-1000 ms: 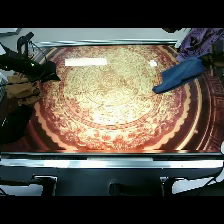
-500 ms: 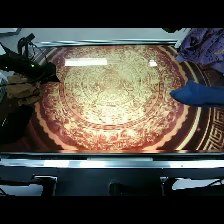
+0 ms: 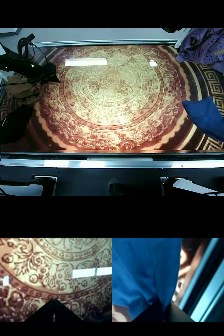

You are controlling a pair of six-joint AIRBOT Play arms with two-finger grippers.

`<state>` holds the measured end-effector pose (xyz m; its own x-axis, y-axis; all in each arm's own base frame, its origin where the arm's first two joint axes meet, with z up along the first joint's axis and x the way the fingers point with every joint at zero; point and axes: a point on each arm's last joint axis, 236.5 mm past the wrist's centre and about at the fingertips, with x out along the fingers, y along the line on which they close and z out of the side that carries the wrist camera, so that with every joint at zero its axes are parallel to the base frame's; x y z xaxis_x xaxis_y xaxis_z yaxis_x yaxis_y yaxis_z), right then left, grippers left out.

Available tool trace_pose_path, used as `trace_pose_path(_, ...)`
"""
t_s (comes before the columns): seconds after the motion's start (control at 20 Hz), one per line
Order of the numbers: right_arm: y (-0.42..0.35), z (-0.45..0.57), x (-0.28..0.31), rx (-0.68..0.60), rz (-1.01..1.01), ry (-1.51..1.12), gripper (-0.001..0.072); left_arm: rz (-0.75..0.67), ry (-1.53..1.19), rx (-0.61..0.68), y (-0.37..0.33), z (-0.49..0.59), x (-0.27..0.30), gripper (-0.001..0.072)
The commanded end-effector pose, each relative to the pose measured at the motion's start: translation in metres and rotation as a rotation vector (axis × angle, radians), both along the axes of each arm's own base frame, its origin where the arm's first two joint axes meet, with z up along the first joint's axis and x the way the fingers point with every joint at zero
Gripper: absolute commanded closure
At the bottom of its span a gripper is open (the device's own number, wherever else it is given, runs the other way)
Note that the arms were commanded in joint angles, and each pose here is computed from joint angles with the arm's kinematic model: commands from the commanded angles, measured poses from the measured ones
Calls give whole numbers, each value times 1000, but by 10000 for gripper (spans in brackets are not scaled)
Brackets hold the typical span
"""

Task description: Fold the clothes and pants, and hang the long-sleeved shirts on hangers.

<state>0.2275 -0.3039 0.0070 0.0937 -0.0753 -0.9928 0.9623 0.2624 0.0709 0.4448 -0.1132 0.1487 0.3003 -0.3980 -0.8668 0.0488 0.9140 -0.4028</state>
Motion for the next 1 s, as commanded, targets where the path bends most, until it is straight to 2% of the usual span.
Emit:
trace_pose_path(0.0, 19, -28, -45, 28, -17, 115, 685, 0, -1, 0, 0, 0, 0, 690)
trace_pose_path(0.55, 36, -46, -83, 48, 6, 245, 669, -1, -1, 0, 0, 0, 0, 690)
trace_pose_path(0.6, 34, -45, -87, 40, 9, 265, 560, -1, -1, 0, 0, 0, 0, 690)
trace_pose_path(0.7, 29, -41, -98, 19, 15, 313, 283, 0, -1, 0, 0, 0, 0, 690)
trace_pose_path(0.75, 23, -36, -97, -5, 13, 308, 267, 0, -1, 0, 0, 0, 0, 690)
trace_pose_path(0.85, -2, -10, -61, -121, 8, 151, 282, 1, -1, 1, 0, 0, 0, 691)
trace_pose_path(0.95, -24, 40, 8, -262, 74, -145, 418, 7, 2, -1, 0, 0, 0, 691)
